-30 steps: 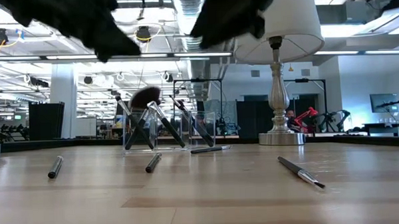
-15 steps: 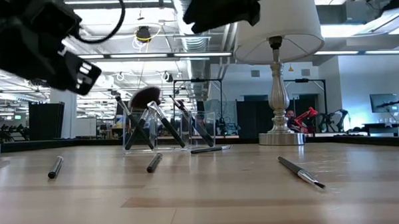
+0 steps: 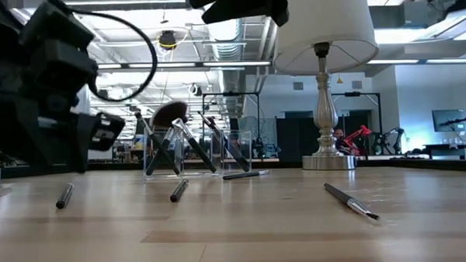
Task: Put items in baskets/containers
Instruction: Put the eyeshadow brush into the center transparent organizer
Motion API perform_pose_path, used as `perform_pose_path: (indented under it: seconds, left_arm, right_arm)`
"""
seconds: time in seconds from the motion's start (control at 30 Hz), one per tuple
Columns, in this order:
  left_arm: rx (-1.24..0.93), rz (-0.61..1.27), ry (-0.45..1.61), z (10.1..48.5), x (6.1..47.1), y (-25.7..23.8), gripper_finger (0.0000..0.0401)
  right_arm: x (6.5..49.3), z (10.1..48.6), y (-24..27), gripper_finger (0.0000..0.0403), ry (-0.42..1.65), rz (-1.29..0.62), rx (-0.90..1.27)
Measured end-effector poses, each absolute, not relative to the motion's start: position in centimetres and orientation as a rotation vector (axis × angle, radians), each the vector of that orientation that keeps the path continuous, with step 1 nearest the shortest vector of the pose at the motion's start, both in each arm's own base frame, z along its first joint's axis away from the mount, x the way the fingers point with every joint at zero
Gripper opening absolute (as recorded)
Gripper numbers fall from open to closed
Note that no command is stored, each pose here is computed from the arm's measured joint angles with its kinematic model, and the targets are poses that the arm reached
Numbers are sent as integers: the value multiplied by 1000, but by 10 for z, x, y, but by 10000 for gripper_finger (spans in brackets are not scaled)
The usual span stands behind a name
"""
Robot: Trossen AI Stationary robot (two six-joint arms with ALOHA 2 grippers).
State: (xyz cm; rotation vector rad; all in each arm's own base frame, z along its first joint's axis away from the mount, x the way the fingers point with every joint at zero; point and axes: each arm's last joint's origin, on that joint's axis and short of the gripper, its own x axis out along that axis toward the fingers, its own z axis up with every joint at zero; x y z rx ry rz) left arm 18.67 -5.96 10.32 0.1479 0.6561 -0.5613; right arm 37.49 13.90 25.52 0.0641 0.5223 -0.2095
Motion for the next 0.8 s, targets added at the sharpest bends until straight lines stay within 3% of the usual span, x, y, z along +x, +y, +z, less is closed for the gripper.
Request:
perform_pose_path:
  seconds: [0.4,0.67,0.8]
  left_arm:
    - [150,-560,701,77,195,-62,115]
    - [153,-534,712,75,191,-59,15]
    - [126,-522,705,79,192,-60,15]
  right_arm:
    - [377,259,141,133,476,-208,112]
    - [381,260,142,126,433,-202,137]
    - [399,239,145,138,412,-133,175]
